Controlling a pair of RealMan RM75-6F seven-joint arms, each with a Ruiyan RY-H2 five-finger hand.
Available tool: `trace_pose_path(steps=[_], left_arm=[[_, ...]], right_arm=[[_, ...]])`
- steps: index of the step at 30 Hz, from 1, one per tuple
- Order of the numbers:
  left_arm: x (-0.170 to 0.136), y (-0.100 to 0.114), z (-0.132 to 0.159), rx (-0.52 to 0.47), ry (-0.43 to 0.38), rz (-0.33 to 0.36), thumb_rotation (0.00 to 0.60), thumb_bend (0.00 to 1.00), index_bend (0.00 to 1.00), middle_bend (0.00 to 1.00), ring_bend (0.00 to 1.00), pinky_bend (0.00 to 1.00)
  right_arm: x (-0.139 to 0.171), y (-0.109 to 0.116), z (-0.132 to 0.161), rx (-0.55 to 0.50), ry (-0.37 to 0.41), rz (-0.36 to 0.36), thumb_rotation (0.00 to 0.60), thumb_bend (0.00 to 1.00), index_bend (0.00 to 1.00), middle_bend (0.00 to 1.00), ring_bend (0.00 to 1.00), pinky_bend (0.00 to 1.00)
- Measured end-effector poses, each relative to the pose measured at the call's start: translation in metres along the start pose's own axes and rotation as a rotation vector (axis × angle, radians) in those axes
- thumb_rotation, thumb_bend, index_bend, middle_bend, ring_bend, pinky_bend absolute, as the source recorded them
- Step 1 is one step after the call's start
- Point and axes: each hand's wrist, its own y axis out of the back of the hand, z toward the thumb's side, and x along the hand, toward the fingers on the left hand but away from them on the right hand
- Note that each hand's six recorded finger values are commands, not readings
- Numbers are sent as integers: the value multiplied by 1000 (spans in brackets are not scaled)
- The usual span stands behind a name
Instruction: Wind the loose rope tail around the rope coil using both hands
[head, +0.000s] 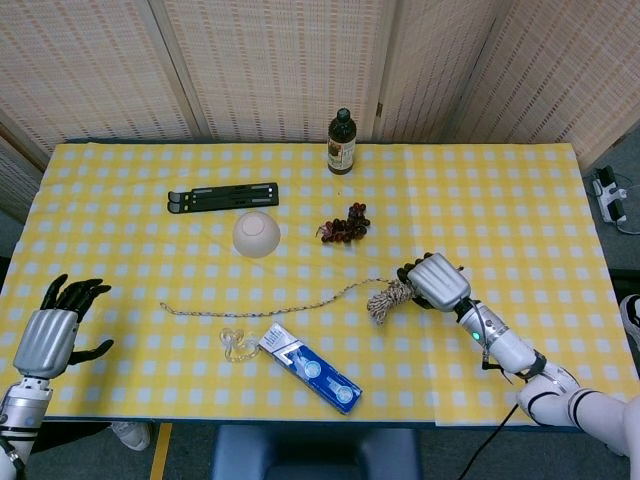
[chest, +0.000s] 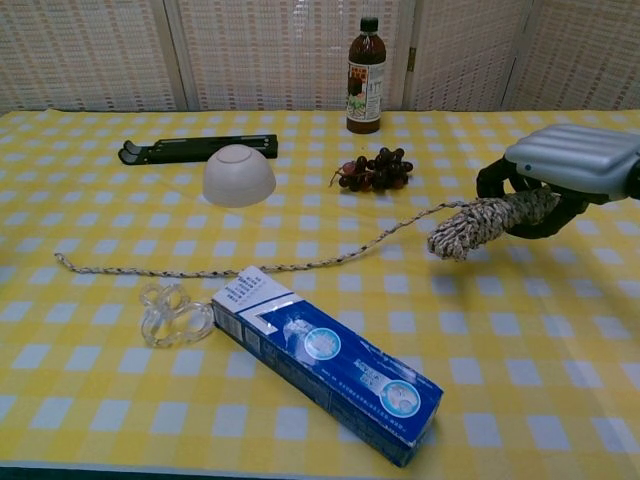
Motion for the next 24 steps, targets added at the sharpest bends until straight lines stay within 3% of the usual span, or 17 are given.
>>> trace_pose_path(steps=[10,14,24], left_arm=[[59,-25,28,76,-95,-58,600,258,495,508,481,451],[76,-41,35,118,-104,-91,600,278,520,570,522,504],[92,-79,47,102,-92,-159,600,354,547,734,640,645]], right_arm=[[-4,17,5,-59,0,-43,600,397,827,656,733,556],[-5,21,4,-58,-16,-54,600,397,827,656,732,557],[-11,22,0,-57,-62,-42,600,397,827,658,735,563]])
